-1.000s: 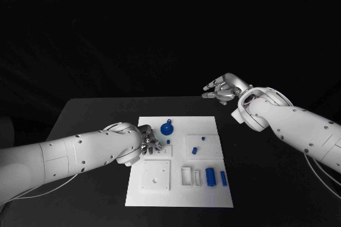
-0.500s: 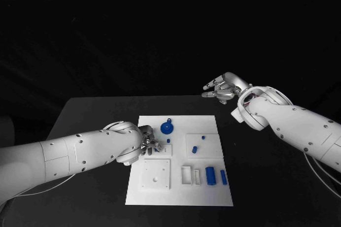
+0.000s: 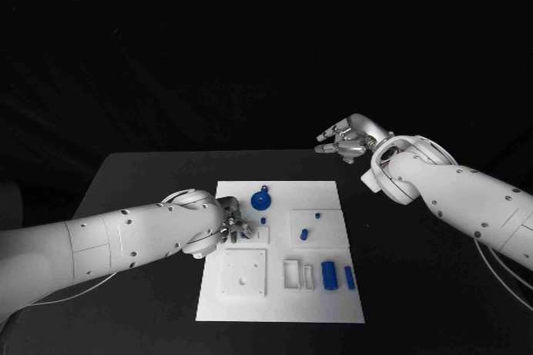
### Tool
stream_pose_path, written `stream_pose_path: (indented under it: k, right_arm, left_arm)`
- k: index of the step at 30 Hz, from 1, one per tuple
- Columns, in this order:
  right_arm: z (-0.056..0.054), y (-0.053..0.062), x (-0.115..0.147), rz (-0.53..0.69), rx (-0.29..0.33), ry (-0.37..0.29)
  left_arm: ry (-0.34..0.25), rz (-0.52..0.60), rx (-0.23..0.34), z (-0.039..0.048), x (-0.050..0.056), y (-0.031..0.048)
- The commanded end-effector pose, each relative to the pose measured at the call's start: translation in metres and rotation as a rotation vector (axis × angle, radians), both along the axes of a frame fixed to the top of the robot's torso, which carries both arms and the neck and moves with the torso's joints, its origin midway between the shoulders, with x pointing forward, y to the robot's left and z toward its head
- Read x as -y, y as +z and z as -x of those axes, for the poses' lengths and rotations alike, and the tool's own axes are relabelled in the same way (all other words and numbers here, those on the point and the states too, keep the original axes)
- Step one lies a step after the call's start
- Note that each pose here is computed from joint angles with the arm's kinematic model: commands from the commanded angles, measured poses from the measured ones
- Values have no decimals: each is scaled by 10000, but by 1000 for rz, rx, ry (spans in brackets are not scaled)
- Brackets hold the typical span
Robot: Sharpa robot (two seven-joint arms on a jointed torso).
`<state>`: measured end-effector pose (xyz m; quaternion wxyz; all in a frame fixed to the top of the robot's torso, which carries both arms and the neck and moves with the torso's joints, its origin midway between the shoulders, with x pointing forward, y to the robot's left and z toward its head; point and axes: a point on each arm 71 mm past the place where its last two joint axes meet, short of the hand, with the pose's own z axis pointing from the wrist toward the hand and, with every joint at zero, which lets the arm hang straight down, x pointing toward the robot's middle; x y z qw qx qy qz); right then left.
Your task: Assemble the parts on the task board
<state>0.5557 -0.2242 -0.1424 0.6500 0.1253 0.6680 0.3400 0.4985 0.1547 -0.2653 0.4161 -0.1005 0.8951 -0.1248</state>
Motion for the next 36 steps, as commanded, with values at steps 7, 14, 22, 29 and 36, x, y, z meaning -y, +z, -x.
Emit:
stream_pose_path:
  k: [7, 14, 22, 29, 36]
  right_arm:
    - [0, -5, -19, -2, -8, 16]
    - [-2, -9, -17, -2, -9, 16]
    - [-4, -13, -10, -1, -11, 15]
    - [-6, -18, -7, -1, -14, 15]
    - [-5, -20, -4, 0, -14, 15]
  left_arm:
    - [-20, -17, -9, 9, 28, -18]
    - [-19, -16, 0, 6, 30, -16]
    - [-23, -15, 8, 12, 34, -13]
    - [-28, -21, 26, 11, 33, -4]
    - [-25, -21, 44, 11, 27, 7]
